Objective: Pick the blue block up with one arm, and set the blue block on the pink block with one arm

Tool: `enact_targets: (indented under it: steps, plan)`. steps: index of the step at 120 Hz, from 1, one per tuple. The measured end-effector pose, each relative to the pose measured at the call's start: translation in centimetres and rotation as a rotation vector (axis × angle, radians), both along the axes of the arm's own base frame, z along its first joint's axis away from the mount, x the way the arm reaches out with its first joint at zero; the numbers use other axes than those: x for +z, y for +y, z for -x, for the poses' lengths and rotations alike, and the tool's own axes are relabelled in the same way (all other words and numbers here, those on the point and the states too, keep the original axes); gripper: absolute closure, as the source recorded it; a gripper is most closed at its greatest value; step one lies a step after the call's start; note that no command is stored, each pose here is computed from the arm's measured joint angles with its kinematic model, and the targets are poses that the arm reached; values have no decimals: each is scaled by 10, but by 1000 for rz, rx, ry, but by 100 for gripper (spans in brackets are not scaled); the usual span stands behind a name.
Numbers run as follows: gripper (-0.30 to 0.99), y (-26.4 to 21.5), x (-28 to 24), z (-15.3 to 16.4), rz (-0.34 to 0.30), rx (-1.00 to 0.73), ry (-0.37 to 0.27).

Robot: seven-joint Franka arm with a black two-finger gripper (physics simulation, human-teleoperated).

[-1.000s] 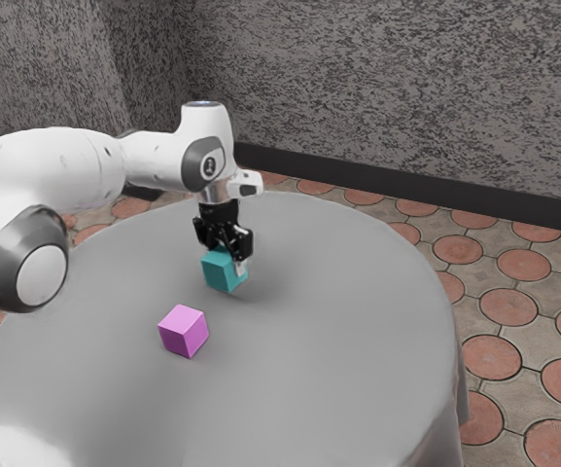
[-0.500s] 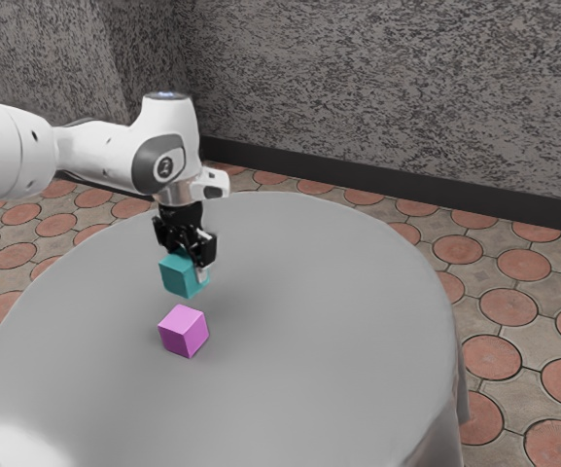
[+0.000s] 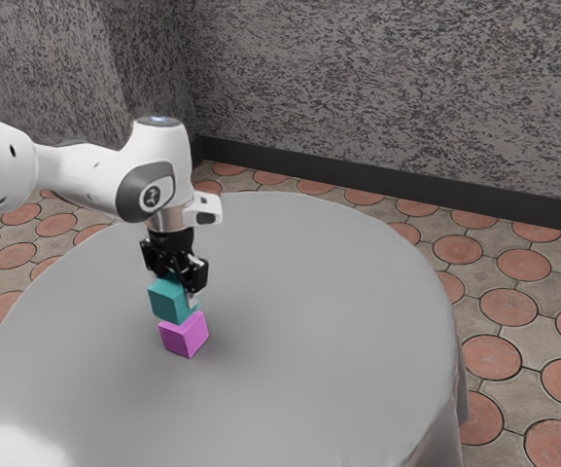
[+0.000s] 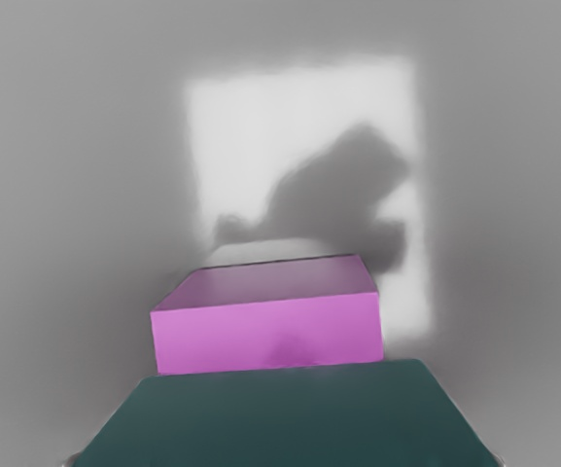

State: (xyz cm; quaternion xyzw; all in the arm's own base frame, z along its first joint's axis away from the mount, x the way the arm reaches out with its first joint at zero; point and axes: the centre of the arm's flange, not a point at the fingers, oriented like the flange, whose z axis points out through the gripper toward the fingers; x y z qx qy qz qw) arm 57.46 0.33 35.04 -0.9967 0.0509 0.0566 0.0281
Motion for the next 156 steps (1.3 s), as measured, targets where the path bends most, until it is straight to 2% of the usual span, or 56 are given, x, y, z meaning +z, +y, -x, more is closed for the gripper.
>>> enact_targets:
  steps: [63,101,141,149,156]
  plan:
    - [29,-1,-17,-5,-8,41,-7]
    - [29,1,-26,-1,-11,55,12]
    - [8,1,-29,-2,-7,58,15]
    - [6,1,-20,-4,-6,58,-2]
    - [4,2,4,-4,0,59,-41]
